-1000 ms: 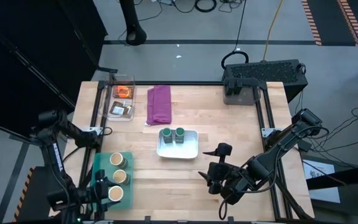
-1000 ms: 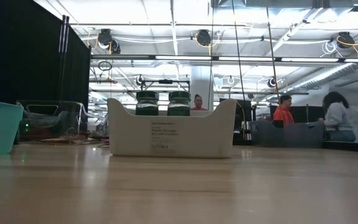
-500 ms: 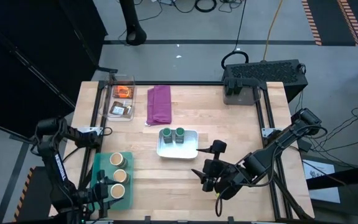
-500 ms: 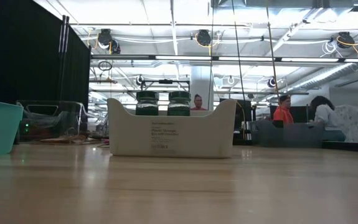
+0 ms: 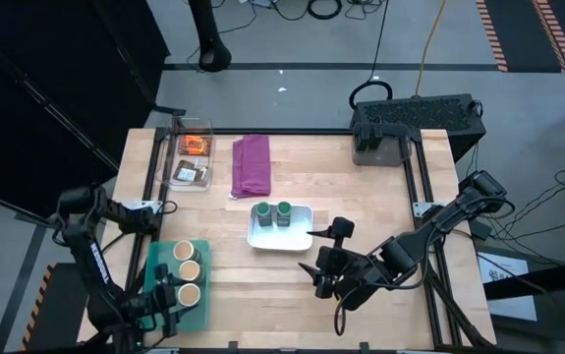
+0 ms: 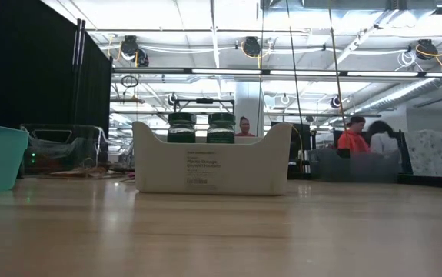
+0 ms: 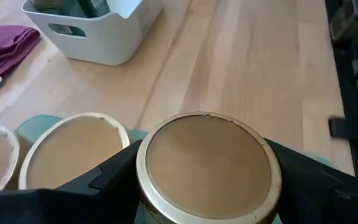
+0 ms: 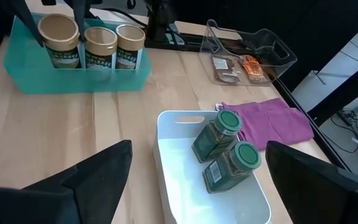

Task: Sort spices by type
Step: Put the brown seasoning bottle into the blue bin

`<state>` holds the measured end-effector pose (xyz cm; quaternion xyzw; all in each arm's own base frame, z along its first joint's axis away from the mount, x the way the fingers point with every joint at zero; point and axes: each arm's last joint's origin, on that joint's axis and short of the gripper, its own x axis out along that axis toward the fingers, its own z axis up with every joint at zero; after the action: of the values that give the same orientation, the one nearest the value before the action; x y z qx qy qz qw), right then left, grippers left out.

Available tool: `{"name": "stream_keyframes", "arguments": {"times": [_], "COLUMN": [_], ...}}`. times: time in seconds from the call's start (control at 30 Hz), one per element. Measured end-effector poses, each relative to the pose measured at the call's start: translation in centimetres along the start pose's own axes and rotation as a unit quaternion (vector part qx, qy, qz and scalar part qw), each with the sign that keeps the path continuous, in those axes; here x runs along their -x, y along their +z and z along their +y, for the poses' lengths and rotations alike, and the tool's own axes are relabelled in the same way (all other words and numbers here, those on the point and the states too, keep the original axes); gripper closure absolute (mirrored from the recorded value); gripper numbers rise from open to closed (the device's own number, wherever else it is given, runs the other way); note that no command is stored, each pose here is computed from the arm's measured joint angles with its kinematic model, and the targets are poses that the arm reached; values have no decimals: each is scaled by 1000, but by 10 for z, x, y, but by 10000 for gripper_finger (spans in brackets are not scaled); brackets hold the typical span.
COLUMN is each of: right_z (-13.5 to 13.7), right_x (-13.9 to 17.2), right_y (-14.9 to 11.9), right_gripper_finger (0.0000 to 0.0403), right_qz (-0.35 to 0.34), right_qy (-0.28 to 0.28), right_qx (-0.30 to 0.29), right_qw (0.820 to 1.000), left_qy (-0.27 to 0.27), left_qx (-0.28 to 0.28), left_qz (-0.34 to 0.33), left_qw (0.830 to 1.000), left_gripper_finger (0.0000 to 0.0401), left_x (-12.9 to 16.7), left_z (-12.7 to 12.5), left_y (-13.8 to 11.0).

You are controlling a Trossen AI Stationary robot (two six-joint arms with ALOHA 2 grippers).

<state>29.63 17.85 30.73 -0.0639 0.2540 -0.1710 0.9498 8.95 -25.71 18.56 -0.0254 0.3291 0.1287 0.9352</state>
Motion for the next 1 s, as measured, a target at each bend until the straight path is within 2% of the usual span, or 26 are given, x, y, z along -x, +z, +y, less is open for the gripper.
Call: {"name": "stream_keyframes", "arguments": {"times": [0.33, 0.6, 0.8, 1.0], "right_z": [-1, -1, -1, -1], "right_x": [-1, -1, -1, -1], "right_y": [0, 0, 0, 0], "right_gripper_finger": [51, 51, 51, 51], "right_qz": [1, 2, 2, 2], "right_qy": [-2, -2, -3, -3], "right_qx": [11, 14, 14, 14], "right_qw": [1000, 1000, 1000, 1000], "left_qy": [14, 14, 13, 7], "left_qx": [-31, 20, 29, 36], "left_qz": [-23, -7, 15, 18], "left_qw": [999, 1000, 999, 999], "left_gripper_finger": [119, 119, 66, 53], "left_x": [-3, -8, -9, -9], "left_z": [3, 7, 6, 4], "left_y": [2, -5, -5, -5]}}
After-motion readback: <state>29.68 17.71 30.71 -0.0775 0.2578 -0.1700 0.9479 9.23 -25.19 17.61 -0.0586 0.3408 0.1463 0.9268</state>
